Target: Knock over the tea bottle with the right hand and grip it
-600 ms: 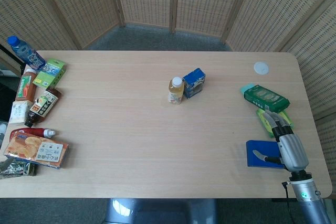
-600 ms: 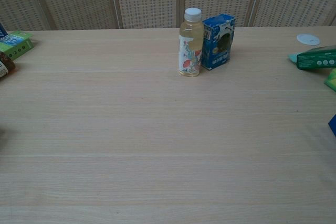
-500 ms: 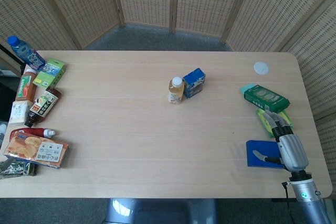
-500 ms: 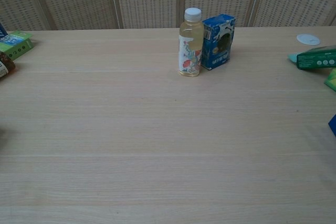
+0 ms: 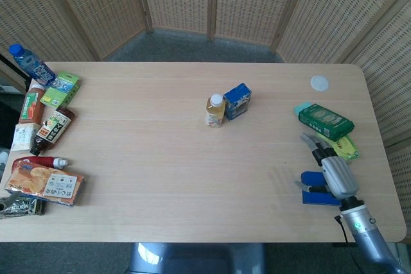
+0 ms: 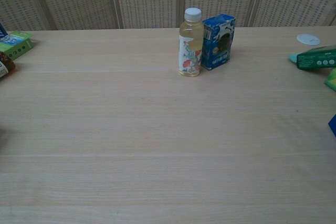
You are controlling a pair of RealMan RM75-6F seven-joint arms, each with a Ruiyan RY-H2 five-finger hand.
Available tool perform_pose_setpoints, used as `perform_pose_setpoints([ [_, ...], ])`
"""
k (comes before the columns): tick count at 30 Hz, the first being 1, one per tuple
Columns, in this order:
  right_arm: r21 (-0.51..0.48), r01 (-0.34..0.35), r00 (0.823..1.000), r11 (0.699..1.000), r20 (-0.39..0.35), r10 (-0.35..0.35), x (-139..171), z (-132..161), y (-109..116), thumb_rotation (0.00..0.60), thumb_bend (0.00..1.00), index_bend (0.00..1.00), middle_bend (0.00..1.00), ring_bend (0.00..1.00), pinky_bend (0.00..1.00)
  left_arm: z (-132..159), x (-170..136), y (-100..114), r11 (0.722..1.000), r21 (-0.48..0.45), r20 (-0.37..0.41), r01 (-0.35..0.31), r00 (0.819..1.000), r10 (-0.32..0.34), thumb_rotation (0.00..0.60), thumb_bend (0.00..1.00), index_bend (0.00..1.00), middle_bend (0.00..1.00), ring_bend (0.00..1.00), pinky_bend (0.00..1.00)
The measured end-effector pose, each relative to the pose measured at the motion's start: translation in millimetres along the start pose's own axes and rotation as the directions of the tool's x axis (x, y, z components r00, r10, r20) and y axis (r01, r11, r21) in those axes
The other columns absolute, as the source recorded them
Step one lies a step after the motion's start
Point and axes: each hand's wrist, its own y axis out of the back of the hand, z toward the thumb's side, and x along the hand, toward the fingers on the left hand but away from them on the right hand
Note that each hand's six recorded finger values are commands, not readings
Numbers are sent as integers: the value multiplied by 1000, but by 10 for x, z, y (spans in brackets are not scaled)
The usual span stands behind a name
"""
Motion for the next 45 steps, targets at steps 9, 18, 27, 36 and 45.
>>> perform_pose_setpoints([
  [9, 16, -116, 992, 993, -44, 116, -721, 482, -158, 600, 0, 0, 0, 0, 0, -47, 15, -35, 1000, 18, -22, 8, 1000, -8, 600, 0, 0, 0, 0, 0],
  [18, 46, -168, 985, 985, -35, 170, -1353, 867, -328, 600, 0, 0, 0, 0, 0, -151, 54, -124, 998, 58, -63, 30, 998, -27, 600, 0, 0, 0, 0, 0],
  [27, 98, -172, 984, 980, -20, 175, -1901, 1123, -449, 600, 0, 0, 0, 0, 0, -204, 116, -236, 997, 41, -80, 61, 995, -57, 600, 0, 0, 0, 0, 0],
  [36, 120, -187, 982, 975, -6, 189, -2156, 1446, -693, 600, 0, 0, 0, 0, 0, -204, 122, -215, 998, 41, -67, 44, 997, -41, 600, 0, 0, 0, 0, 0],
  [45, 207, -178, 980, 962, -52, 192, -1956, 1630, -803, 600, 0, 0, 0, 0, 0, -228, 126, -214, 998, 43, -75, 47, 996, -43, 600, 0, 0, 0, 0, 0],
])
